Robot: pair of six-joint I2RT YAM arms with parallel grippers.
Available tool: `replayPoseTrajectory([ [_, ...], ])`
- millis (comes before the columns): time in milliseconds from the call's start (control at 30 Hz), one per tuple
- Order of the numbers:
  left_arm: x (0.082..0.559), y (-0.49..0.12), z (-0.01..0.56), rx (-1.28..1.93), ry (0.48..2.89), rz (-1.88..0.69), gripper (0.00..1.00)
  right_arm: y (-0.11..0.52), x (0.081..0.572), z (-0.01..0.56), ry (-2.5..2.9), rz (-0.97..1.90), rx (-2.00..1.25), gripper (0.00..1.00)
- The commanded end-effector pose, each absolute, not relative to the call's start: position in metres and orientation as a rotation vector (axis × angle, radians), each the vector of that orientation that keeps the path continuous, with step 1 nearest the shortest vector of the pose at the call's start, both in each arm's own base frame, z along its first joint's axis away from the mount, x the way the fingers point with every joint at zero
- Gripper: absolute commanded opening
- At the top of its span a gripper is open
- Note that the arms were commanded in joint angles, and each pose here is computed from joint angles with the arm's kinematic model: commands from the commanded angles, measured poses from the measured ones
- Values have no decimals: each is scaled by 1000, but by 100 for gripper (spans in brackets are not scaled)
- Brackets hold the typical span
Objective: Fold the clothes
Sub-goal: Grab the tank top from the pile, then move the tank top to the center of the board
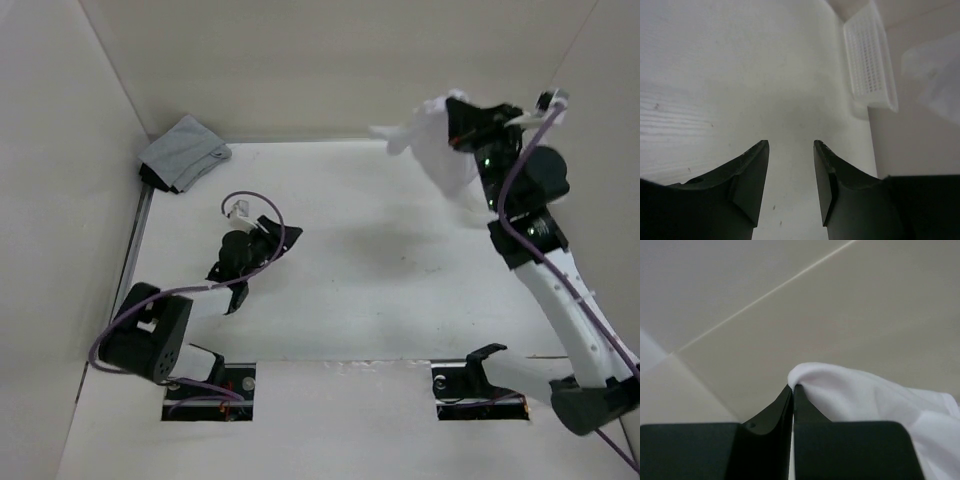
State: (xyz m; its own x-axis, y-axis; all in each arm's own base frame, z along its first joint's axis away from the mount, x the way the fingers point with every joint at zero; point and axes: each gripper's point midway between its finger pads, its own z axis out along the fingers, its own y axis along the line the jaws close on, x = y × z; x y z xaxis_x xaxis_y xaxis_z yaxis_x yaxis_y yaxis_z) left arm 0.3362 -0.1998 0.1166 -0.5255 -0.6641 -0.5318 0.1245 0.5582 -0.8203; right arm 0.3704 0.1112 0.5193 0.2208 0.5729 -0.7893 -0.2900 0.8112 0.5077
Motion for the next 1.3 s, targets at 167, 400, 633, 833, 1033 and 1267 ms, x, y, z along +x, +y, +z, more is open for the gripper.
replayPoseTrajectory([
  [167, 329, -122, 150, -646, 1728, -918, 49, 246, 292, 275, 1709, 944, 141, 54],
  [400, 304, -119, 96, -560, 1929, -697, 42, 183, 268, 151, 1983, 700, 324, 16],
  [633, 274, -148, 47, -359, 2157, -517, 42, 192, 248, 81, 2233, 581, 265, 39],
  [833, 268, -168, 24, -300, 2245, -517, 43, 230, 215, 81, 2281, 678, 103, 49],
  [1033, 290, -188, 27, -284, 2207, -548, 35, 226, 217, 64, 2312, 600, 117, 50],
  [1267, 310, -200, 62, -295, 2101, -613, 8, 213, 221, 31, 2419, 419, 179, 47],
])
